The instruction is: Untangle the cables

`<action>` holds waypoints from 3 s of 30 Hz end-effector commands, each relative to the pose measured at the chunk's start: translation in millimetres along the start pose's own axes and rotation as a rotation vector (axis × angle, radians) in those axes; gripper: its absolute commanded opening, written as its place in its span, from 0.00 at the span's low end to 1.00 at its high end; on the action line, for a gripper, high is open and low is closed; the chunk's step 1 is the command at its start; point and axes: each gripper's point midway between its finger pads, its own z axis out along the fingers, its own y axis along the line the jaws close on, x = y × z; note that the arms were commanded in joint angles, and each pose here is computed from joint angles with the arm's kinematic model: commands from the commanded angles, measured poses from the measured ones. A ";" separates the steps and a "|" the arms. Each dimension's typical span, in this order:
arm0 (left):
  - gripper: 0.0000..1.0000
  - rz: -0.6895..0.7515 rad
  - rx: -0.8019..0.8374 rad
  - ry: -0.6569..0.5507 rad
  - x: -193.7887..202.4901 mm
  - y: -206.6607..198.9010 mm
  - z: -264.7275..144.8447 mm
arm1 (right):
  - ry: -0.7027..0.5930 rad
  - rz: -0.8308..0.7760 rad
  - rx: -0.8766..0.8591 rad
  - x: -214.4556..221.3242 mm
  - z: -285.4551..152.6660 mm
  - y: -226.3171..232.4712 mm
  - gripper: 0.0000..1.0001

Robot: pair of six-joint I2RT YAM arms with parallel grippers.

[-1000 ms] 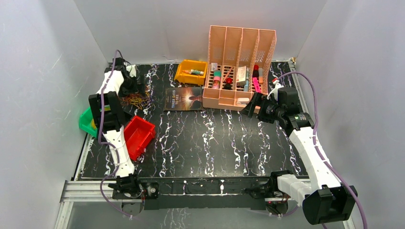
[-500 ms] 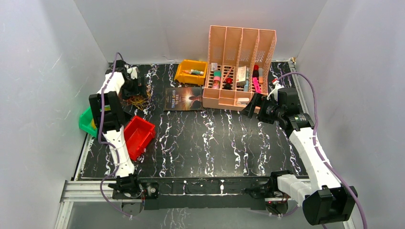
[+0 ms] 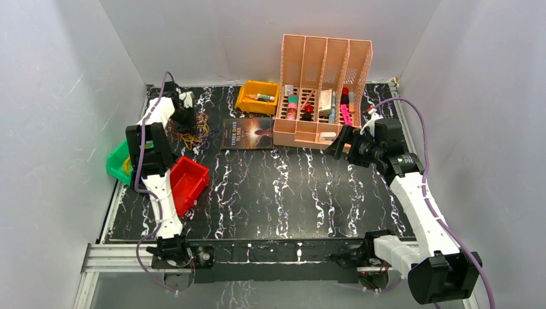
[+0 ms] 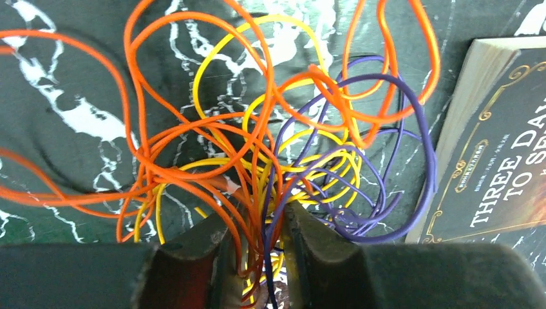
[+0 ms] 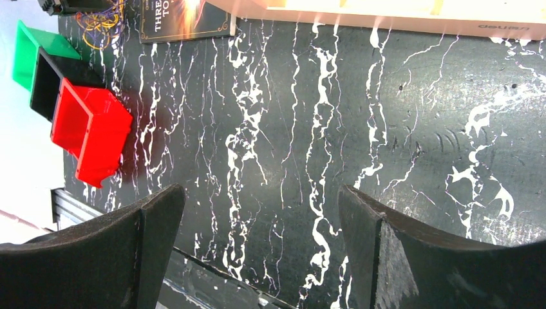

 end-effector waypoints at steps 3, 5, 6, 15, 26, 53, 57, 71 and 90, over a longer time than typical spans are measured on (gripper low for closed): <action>0.12 0.015 0.029 -0.013 -0.9 -28.1 -15.3 | -0.040 -0.003 -0.030 -4.8 -4.3 5.9 0.96; 0.11 0.023 0.034 -0.044 -4.7 -35.7 -23.1 | -0.047 0.001 -0.030 -5.6 -4.5 6.0 0.96; 0.11 0.030 0.041 -0.060 -6.7 -40.6 -28.4 | -0.048 0.003 -0.030 -5.6 -4.6 5.7 0.96; 0.00 0.136 0.096 -0.193 -6.8 -96.9 -79.9 | -0.088 0.012 0.014 -9.6 -2.4 -3.3 0.97; 0.07 0.305 0.108 -0.314 14.3 -153.6 -145.5 | -0.120 0.022 0.091 -16.9 0.7 -17.4 0.97; 0.00 0.523 0.331 -0.267 186.0 -338.8 -181.9 | -0.217 -0.006 0.084 -20.4 -8.8 -18.8 0.98; 0.00 0.544 0.325 -0.240 204.2 -350.2 -155.3 | -0.239 -0.002 0.049 -18.2 -11.2 -14.1 0.98; 0.21 0.547 0.302 -0.182 227.5 -340.7 -80.6 | -0.227 0.045 0.055 -7.0 -10.5 -18.8 0.98; 0.98 0.357 0.269 -0.400 169.5 -321.2 -125.1 | -0.228 0.083 0.182 2.6 -4.5 -48.4 0.98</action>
